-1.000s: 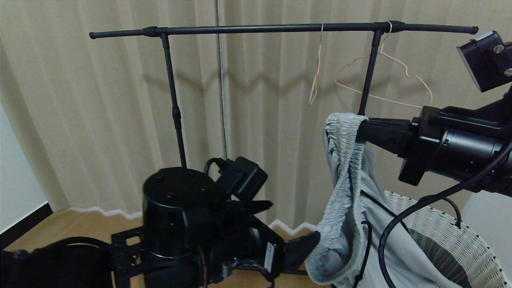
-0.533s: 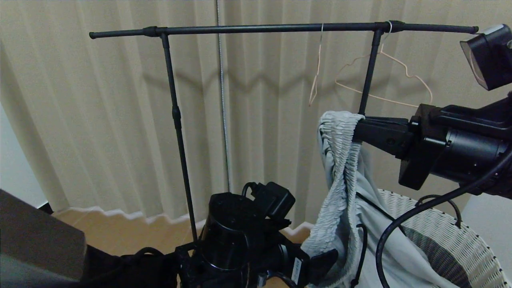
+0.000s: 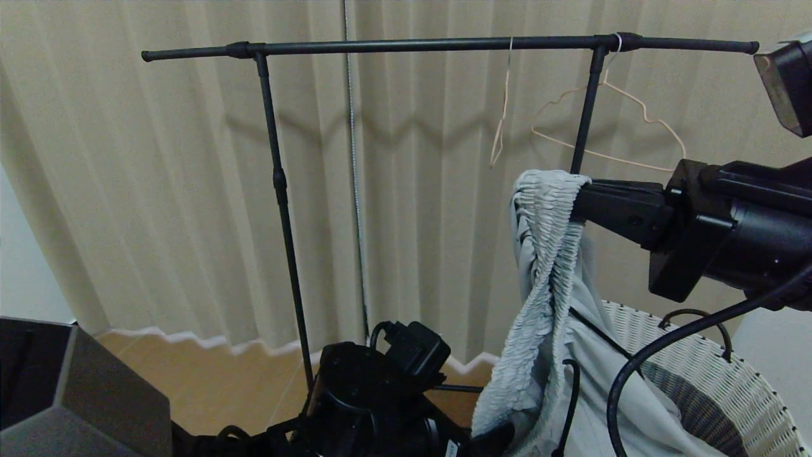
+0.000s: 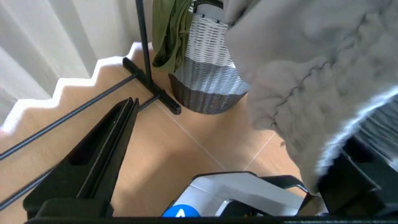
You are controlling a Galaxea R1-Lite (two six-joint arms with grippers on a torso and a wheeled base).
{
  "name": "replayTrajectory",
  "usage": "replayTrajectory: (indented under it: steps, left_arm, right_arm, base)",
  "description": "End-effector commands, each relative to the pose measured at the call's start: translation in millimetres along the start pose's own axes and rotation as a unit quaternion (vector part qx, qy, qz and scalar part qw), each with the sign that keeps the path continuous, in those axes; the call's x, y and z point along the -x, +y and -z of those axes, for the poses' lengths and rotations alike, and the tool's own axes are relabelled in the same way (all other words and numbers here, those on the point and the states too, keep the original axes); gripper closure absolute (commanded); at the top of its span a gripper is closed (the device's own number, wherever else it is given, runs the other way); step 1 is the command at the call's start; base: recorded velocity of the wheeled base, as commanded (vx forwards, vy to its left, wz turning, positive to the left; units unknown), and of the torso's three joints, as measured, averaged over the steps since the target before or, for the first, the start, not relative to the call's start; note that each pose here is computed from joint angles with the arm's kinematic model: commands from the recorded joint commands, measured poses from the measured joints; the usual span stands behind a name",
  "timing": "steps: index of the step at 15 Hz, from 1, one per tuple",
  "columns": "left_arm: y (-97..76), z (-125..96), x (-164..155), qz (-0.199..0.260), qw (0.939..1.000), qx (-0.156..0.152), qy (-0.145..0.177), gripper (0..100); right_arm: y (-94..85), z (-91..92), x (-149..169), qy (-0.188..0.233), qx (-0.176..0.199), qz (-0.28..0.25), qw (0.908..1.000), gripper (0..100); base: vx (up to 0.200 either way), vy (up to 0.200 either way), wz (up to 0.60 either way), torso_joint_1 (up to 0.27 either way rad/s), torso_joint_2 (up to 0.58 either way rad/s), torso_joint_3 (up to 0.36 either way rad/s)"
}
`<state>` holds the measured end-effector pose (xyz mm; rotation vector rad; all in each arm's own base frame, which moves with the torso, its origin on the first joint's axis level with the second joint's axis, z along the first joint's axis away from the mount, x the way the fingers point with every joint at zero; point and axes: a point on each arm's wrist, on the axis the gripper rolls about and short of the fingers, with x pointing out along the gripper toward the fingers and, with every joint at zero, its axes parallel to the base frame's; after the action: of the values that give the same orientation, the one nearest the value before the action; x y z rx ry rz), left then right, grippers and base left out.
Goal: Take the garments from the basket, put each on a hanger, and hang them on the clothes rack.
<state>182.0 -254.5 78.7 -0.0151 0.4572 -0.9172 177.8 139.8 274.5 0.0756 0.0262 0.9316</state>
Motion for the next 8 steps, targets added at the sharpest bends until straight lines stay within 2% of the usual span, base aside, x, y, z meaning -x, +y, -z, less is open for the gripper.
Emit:
replayTrajectory:
  steps: [1, 4, 5, 7, 8]
  left_arm:
    - [2.2, 11.2, 7.7, -0.003, 0.9998, 0.001, 0.018, 100]
    - [1.5, 8.9, 16.1, -0.001, 1.0, -0.005, 0.005, 100]
    - [-1.6, 5.0, 31.8, 0.008, 0.9996, -0.02, -0.02, 100]
    - [2.4, -3.3, 53.4, -0.001, 0.9972, -0.06, -0.044, 100]
    - [12.1, -11.0, 64.2, -0.021, 0.9964, -0.058, -0.059, 100]
  right_arm:
    - [0.7, -1.8, 1.2, -0.004, 0.001, -0.001, 1.0, 100]
    - [0.2, -1.2, -0.1, -0.002, 0.001, -0.001, 1.0, 100]
    - [-0.9, -0.6, -2.5, 0.0, 0.001, 0.0, 1.0, 100]
    - [-2.4, 1.8, -5.2, 0.005, -0.001, 0.003, 1.0, 100]
    - [-2.8, 2.9, -5.0, 0.007, -0.002, 0.004, 1.0, 100]
  base:
    - [0.0, 0.0, 0.0, 0.0, 0.0, 0.0]
    - [0.0, 0.0, 0.0, 0.0, 0.0, 0.0]
    - [0.0, 0.0, 0.0, 0.0, 0.0, 0.0]
    - [0.0, 0.0, 0.0, 0.0, 0.0, 0.0]
    - [0.0, 0.0, 0.0, 0.0, 0.0, 0.0]
